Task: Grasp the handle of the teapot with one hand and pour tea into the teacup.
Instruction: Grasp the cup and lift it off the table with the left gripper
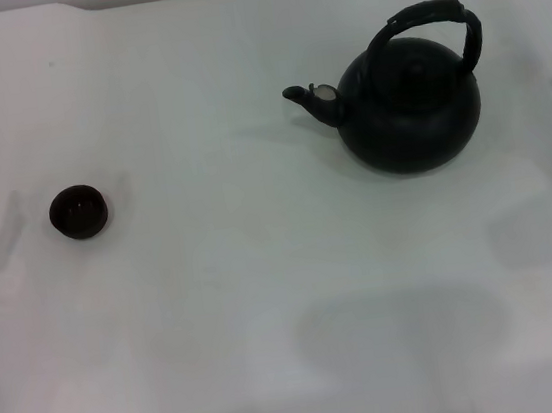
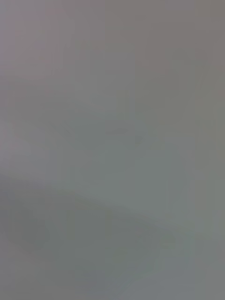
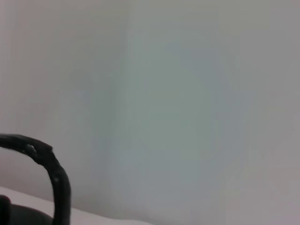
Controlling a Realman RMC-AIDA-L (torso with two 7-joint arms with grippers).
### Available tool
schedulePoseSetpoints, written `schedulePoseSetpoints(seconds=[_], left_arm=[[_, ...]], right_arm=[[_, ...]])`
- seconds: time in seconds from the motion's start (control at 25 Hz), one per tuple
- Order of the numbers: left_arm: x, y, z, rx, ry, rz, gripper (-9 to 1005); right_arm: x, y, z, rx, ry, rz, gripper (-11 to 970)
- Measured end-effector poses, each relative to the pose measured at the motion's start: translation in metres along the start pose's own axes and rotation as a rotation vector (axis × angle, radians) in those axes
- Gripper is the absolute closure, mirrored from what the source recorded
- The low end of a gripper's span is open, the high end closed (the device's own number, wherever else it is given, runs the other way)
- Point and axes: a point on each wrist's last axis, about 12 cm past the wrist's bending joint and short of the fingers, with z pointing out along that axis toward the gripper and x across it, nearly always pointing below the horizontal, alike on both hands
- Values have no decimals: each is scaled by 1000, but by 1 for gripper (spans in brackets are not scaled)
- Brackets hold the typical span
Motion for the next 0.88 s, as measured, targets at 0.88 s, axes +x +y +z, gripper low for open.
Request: schedulePoseSetpoints(seconds=[0.88], left_arm=[[-1, 11, 15, 2, 132, -68, 163]], right_arm=[[3, -3, 15, 21, 61, -10, 144]])
